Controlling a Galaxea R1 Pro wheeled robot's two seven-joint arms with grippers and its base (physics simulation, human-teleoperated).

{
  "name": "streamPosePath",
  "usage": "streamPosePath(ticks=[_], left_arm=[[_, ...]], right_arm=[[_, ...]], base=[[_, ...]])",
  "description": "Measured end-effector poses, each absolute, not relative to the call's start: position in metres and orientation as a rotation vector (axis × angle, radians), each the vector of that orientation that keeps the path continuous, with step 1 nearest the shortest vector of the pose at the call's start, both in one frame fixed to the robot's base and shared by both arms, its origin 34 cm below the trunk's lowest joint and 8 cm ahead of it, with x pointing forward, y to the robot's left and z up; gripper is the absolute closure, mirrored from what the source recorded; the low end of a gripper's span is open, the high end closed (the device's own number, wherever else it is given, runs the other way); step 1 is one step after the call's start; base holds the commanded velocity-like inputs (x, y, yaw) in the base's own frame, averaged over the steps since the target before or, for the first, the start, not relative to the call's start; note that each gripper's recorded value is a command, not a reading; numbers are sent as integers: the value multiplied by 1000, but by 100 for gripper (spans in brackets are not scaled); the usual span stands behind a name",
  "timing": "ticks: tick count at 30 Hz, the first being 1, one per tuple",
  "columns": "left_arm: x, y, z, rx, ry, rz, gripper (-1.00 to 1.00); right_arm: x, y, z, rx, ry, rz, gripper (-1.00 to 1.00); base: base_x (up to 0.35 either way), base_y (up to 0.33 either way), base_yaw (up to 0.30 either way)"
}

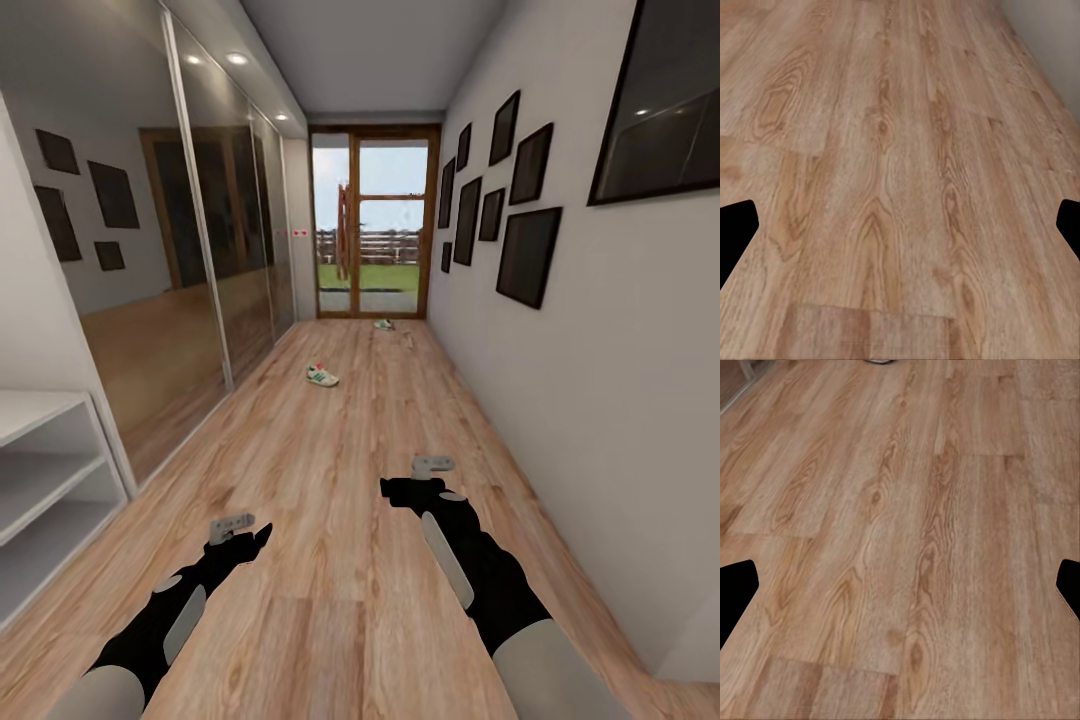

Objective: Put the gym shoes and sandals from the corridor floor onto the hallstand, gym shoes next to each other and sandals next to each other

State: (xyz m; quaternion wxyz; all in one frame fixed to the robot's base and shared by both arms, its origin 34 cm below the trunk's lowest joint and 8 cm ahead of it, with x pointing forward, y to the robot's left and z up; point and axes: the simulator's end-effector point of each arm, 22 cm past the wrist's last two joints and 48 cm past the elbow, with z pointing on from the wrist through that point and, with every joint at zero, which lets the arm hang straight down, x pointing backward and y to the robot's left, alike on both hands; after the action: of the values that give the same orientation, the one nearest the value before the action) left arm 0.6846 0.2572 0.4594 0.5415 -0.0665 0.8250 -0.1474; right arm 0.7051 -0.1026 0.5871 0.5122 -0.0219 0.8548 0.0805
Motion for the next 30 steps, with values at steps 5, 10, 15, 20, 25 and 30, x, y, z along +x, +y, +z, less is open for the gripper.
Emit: streamPosePath(ticks=[5, 10, 15, 20, 25, 30], left_arm=[[685, 257, 459, -158, 1960, -350, -100], [684, 257, 459, -158, 1960, -350, -100], [685, 257, 459, -158, 1960, -350, -100], [685, 257, 459, -158, 1960, -350, -100], [685, 257, 459, -158, 1960, -350, -100], [685, 257, 459, -158, 1960, -350, -100]], right_arm=[[705, -103, 587, -53, 2056, 194, -100], [705, -103, 587, -53, 2057, 194, -100], [705, -103, 587, -53, 2056, 194, -100], [705, -103, 587, -53, 2056, 194, -100], [705, -103, 587, -53, 2056, 194, -100], [705, -103, 587, -53, 2056, 194, -100]], base=[[342, -92, 0], [342, -92, 0], [342, -92, 0], [342, -93, 0], [342, -93, 0], [342, -93, 0]])
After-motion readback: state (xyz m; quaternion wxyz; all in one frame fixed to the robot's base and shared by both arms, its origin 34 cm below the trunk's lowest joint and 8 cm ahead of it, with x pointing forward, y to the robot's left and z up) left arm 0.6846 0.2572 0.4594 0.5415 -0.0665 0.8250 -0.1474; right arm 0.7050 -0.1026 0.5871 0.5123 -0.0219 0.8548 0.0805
